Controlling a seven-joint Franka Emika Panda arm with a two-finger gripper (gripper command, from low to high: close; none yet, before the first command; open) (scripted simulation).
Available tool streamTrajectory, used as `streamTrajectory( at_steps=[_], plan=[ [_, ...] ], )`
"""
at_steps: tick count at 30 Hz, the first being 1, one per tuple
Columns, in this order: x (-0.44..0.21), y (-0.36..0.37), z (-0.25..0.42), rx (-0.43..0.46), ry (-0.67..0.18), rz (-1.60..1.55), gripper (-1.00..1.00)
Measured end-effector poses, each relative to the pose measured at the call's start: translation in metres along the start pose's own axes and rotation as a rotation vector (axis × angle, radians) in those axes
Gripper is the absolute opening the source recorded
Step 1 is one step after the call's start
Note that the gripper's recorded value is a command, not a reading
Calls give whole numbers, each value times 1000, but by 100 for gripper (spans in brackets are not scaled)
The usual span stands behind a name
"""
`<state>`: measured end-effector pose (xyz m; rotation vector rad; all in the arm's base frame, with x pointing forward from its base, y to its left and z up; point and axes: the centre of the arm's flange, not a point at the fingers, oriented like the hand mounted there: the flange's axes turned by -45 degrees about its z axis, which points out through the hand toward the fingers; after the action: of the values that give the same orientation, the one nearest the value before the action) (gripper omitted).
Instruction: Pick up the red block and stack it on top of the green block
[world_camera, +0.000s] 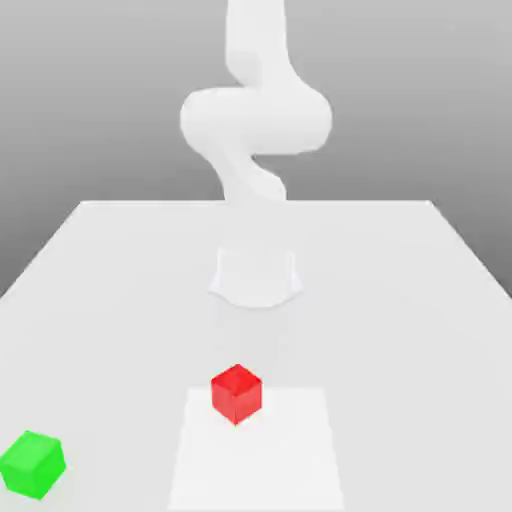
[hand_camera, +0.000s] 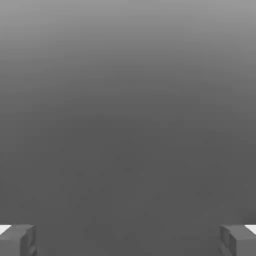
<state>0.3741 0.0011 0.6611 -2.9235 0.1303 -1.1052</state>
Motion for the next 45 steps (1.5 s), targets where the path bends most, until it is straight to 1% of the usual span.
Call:
streamTrajectory(
  at_steps=[4, 9, 13, 16, 18, 20, 24, 25, 32, 39, 41, 45],
  plan=[
    [-38, 5, 98, -46, -145, 135, 0],
    [-112, 19, 199, -116, -320, 313, 0],
    [-192, 33, 263, -187, -466, 470, 0],
    [-267, 43, 298, -254, -587, 603, 0],
    [-311, 48, 321, -291, -646, 670, 0],
    [-332, 52, 337, -304, -663, 697, 0],
    [-359, 51, 362, -305, -671, 697, 0],
    [-363, 52, 365, -306, -671, 697, -100],
    [-363, 51, 365, -305, -669, 697, -100],
    [-327, 48, 326, -305, -669, 694, -100],
    [-313, 59, 324, -315, -667, 731, -100],
    [-274, 103, 339, -351, -653, 866, -100]
  ],
)
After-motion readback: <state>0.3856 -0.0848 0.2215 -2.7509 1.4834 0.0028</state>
